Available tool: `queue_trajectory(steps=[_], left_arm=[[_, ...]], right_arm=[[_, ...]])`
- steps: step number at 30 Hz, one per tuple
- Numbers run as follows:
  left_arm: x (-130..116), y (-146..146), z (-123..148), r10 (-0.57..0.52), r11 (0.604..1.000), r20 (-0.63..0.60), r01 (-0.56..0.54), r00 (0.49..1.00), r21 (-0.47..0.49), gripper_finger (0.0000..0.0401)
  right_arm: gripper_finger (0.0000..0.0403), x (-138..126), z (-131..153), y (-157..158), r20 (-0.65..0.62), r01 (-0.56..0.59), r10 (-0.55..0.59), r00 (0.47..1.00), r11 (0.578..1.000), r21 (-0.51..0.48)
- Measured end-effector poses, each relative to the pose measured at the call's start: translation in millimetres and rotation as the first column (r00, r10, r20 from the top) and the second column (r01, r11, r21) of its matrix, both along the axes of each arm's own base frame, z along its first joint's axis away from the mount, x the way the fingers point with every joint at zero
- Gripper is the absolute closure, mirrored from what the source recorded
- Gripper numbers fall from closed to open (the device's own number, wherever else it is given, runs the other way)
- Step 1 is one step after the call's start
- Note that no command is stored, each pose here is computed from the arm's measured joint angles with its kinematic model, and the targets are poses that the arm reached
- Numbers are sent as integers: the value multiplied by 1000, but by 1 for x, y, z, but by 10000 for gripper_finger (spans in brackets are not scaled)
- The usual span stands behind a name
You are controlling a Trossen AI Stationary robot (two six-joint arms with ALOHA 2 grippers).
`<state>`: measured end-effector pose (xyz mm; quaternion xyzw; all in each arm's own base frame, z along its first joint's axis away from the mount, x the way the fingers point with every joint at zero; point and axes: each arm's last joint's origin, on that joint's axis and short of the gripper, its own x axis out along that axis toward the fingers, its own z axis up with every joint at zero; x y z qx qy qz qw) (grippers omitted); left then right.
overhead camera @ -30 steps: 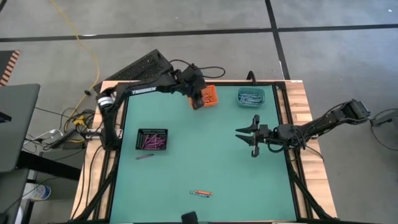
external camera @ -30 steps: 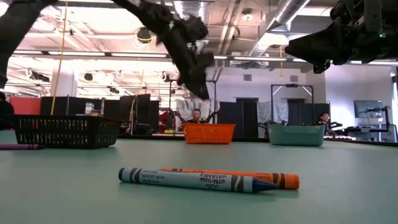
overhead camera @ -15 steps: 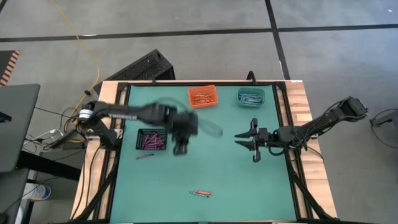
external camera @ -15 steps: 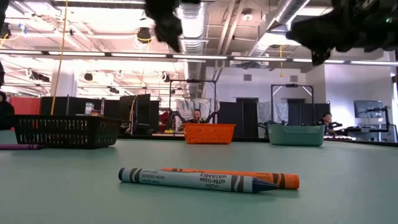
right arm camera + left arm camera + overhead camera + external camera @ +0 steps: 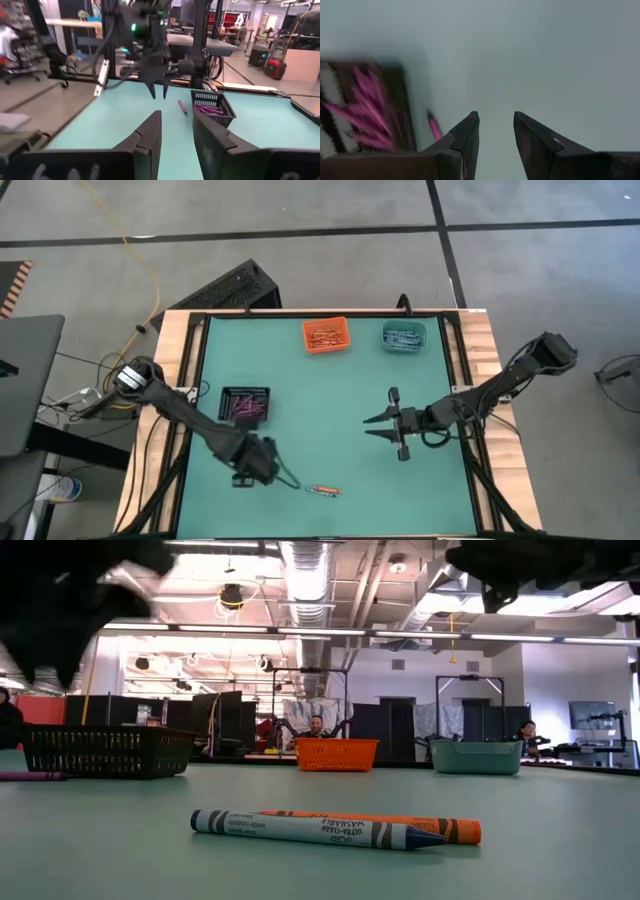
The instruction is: Sort crayons
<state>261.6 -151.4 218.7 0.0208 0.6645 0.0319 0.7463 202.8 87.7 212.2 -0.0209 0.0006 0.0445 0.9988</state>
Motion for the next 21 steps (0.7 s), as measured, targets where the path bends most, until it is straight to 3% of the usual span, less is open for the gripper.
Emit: queue_trajectory(steps=[5, 9, 15, 21], left_arm=[[-36, 10, -47, 4, 995, -163, 12, 987, 97, 289], [-56, 29, -67, 41, 991, -232, -9, 972, 136, 289], [-68, 42, -67, 66, 998, -181, -61, 981, 33, 289], [-77, 53, -61, 123, 991, -117, -116, 985, 67, 289]], right_arm=[[284, 13, -3, 3, -40, 12, -14, 999, 999, -44], [284, 21, -4, 1, -101, 29, -36, 994, 997, -73], [284, 28, -7, -5, -143, 62, -75, 987, 994, -90], [284, 29, -7, -9, -149, 79, -91, 985, 993, -85]])
